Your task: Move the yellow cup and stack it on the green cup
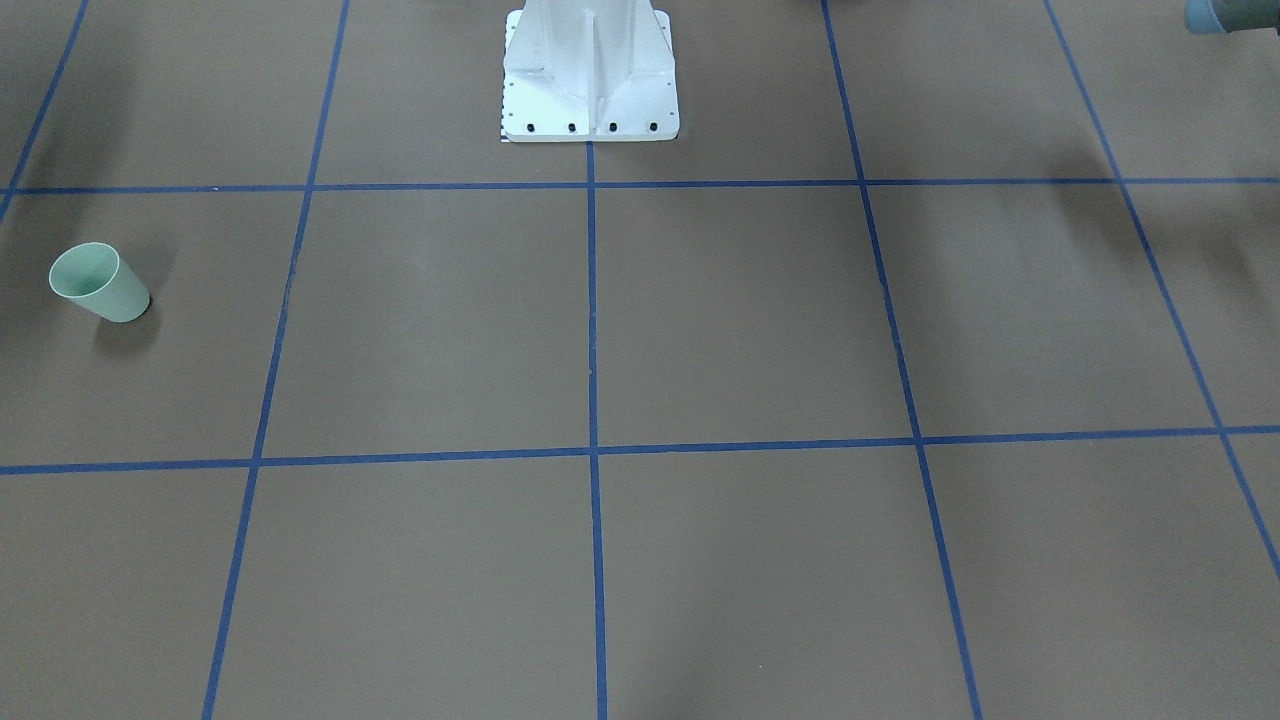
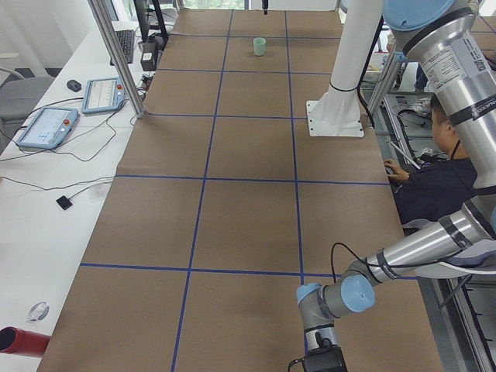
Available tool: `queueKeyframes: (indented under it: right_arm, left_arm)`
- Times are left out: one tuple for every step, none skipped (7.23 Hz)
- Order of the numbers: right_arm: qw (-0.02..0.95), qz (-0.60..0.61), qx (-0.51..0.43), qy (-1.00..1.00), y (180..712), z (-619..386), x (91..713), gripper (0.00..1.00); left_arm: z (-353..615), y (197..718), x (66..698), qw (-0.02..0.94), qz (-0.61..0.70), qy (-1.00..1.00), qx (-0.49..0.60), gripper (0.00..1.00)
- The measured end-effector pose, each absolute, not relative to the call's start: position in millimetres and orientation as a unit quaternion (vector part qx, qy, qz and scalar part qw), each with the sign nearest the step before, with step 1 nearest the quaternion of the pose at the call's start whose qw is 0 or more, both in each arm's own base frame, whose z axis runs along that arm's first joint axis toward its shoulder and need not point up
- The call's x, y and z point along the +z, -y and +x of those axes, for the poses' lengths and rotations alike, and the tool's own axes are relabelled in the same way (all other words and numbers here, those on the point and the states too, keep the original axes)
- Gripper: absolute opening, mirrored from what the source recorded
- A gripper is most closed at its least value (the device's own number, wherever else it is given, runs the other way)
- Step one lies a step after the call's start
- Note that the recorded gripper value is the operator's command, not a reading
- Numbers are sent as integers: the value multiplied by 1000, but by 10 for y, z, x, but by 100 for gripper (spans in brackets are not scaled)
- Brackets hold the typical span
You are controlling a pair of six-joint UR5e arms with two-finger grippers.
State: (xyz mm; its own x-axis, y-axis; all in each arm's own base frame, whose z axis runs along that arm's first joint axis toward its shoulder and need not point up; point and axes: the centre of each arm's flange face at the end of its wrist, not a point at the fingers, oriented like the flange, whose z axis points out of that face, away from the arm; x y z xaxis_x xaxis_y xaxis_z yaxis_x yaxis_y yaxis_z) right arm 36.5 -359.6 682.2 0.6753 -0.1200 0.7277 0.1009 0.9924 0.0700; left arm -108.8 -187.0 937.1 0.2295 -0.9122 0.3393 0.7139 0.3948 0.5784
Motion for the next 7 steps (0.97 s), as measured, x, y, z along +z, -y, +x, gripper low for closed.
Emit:
queueKeyframes:
  right_arm:
    - [915, 12, -61, 398, 3598, 365, 6824, 100]
    - [915, 12, -60, 398, 3599, 365, 6825, 100]
    - [915, 12, -60, 398, 3600, 365, 6826, 100]
    - [915, 11, -60, 398, 3600, 365, 6828, 100]
    - [915, 11, -59, 398, 3598, 365, 6833, 100]
    - [915, 10, -59, 398, 3597, 365, 6837, 100]
    - [915, 10, -58, 399, 3597, 365, 6839, 100]
  left_arm:
    - [-1282, 1760, 9447, 798, 170, 290, -499, 0]
    - [-1471, 1664, 9411, 826, 186, 260, -465, 0]
    - [-1632, 1655, 9276, 849, 204, 240, -425, 0]
    - [-1768, 1778, 9115, 861, 222, 224, -398, 0]
    - [-1900, 2017, 8940, 868, 244, 200, -384, 0]
    - [-2051, 2324, 8721, 870, 275, 176, -369, 0]
    - [-2180, 2623, 8468, 874, 311, 153, -340, 0]
